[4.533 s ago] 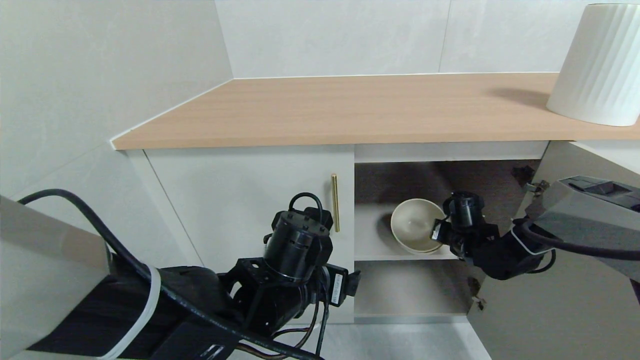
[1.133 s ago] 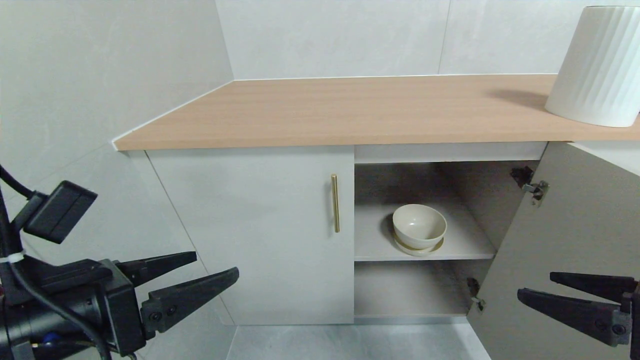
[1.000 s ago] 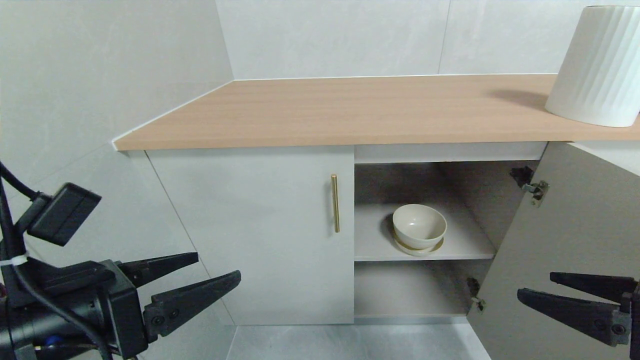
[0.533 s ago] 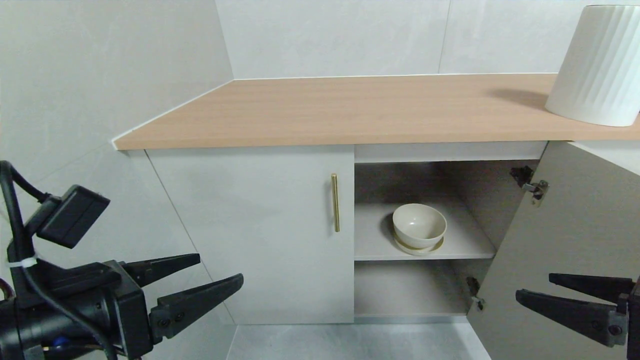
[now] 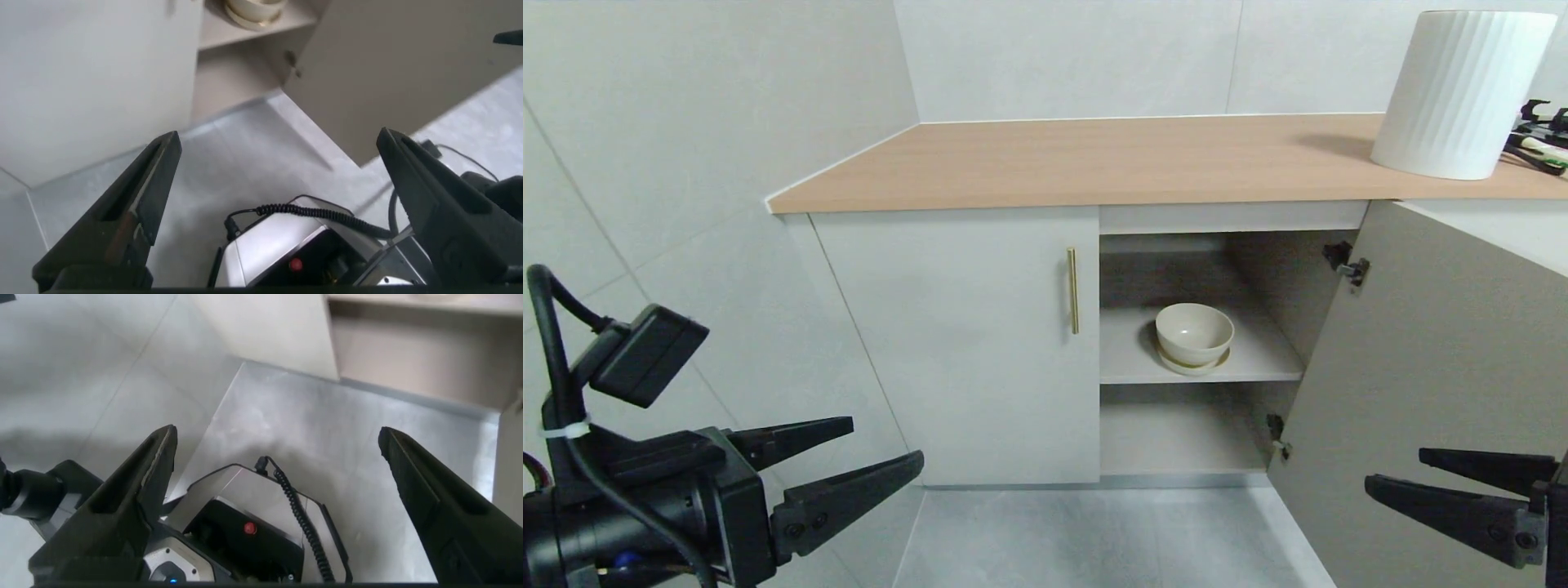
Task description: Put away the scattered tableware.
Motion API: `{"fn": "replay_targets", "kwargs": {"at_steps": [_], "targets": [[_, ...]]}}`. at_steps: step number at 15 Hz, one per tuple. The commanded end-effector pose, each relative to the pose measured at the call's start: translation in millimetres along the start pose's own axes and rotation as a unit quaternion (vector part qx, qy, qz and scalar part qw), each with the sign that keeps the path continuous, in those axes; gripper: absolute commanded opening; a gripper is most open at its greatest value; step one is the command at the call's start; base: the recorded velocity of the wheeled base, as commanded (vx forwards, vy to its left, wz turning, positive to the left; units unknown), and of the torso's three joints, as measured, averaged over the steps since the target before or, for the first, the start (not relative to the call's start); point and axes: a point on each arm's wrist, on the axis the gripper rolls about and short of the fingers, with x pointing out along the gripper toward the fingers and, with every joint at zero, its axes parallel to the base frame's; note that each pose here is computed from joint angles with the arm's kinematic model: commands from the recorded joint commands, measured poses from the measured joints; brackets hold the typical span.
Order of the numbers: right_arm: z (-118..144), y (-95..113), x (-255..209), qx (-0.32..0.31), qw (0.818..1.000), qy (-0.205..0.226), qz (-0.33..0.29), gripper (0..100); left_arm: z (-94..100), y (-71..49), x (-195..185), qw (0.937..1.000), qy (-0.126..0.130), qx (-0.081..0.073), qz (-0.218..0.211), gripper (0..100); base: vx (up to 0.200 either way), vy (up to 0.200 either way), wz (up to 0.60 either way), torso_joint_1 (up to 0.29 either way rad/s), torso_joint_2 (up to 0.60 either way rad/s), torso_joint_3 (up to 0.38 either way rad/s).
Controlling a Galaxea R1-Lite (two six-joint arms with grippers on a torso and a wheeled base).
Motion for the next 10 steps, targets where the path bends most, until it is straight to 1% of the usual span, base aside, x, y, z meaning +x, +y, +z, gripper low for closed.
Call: {"fn": "replay_targets", "kwargs": {"at_steps": [1, 2, 10], "targets": [[-0.1, 0.0, 0.7, 0.0, 1.0, 0.001, 0.0, 100, -0.2, 0.3, 0.8, 1.0, 0.001, -0.001, 0.0, 100, -0.2, 0.0, 0.0, -0.002, 0.0, 0.002], [-0.5, -0.2, 0.8, 0.0, 1.0, 0.002, 0.0, 100, -0.7, 0.5, 1.2, 1.0, 0.003, -0.001, 0.0, 100, -0.2, 0.0, 0.0, 0.002, 0.01, 0.002], [-1.9, -0.9, 1.2, 0.001, 1.0, 0.004, -0.002, 100, -0.9, 0.4, 0.9, 1.0, 0.003, -0.001, -0.002, 100, 0.0, 0.0, 0.0, 0.0, 0.0, 0.0]]}}
